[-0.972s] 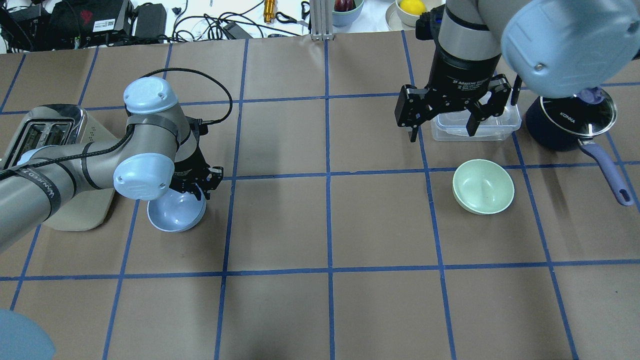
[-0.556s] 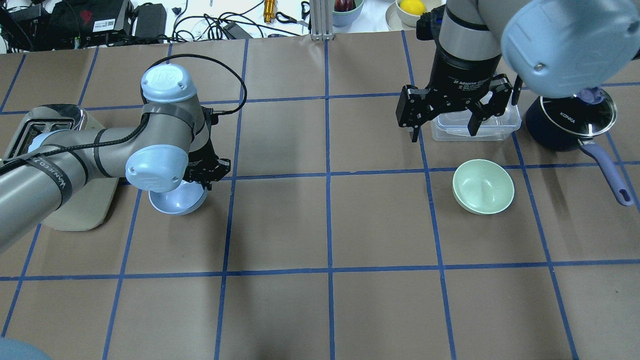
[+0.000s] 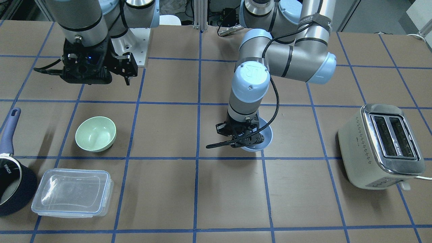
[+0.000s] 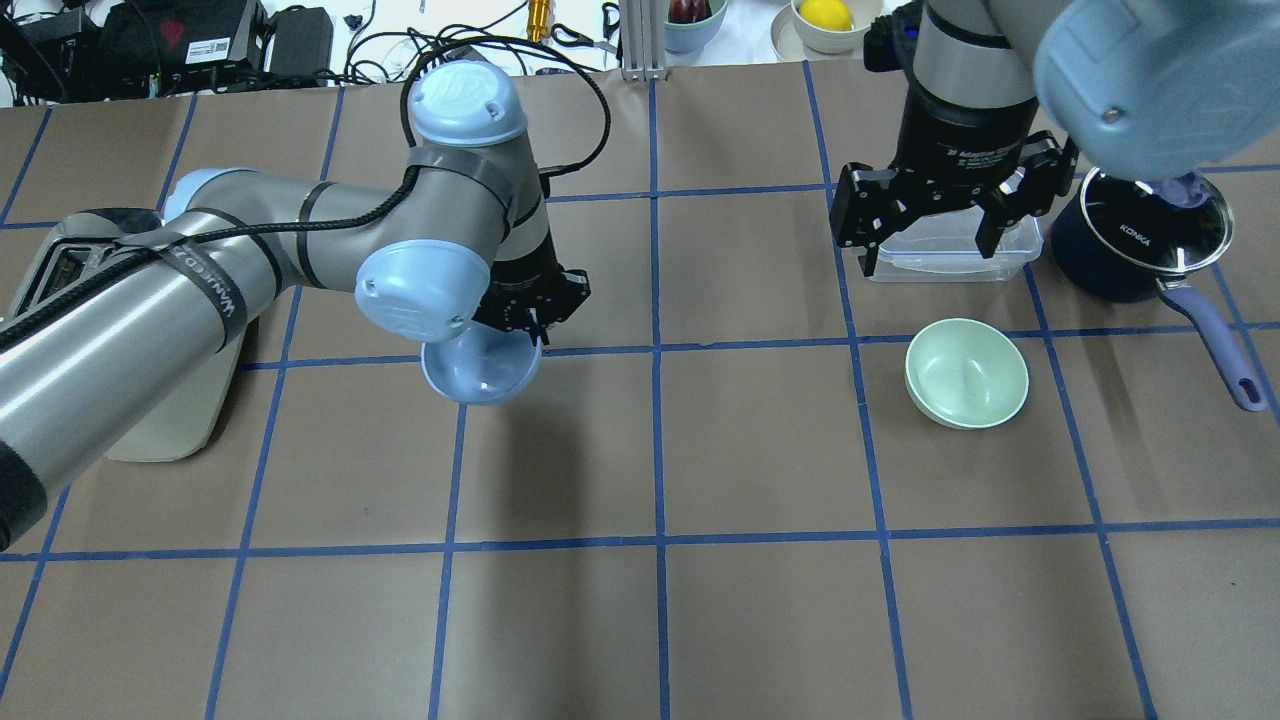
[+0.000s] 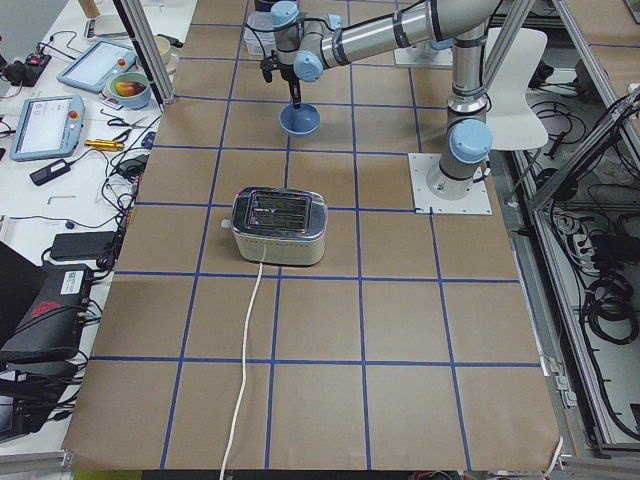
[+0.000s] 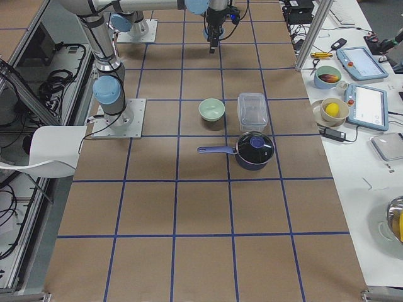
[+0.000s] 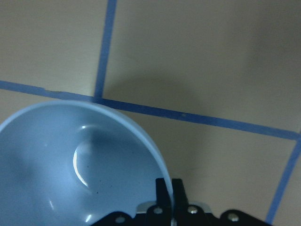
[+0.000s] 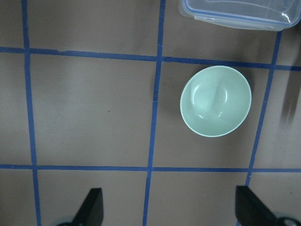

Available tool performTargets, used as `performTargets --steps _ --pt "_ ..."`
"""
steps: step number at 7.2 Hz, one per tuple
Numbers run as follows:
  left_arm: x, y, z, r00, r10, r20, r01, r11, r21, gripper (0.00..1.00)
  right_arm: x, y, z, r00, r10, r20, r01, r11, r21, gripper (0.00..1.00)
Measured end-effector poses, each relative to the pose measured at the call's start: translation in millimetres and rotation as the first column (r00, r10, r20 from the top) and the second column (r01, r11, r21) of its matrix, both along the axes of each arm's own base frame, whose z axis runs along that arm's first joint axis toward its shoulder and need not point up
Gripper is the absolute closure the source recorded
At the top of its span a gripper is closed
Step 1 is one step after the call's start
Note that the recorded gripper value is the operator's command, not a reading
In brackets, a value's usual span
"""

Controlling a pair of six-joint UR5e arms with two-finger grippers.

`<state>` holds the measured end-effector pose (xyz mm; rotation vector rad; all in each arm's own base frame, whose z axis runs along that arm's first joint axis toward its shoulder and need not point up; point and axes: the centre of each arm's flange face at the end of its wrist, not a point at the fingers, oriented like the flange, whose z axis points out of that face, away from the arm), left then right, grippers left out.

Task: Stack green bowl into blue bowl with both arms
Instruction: 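Carry the light blue bowl to the table centre with the left gripper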

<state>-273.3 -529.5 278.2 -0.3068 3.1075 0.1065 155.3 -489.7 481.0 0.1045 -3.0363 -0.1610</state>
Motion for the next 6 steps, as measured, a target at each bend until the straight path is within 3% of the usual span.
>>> performTargets --steps 3,6 --pt "-70 4 -11 0.998 0.025 -0.06 -0.027 0.999 -0.018 1.0 -42 -10 8 0.999 0.035 0.002 -0.035 0.999 0.015 0.0" --pt "-111 -5 -35 0.997 0.023 -0.069 -0.024 1.0 -0.018 1.0 -53 -13 9 0.999 0.046 0.006 -0.046 0.999 0.018 0.0"
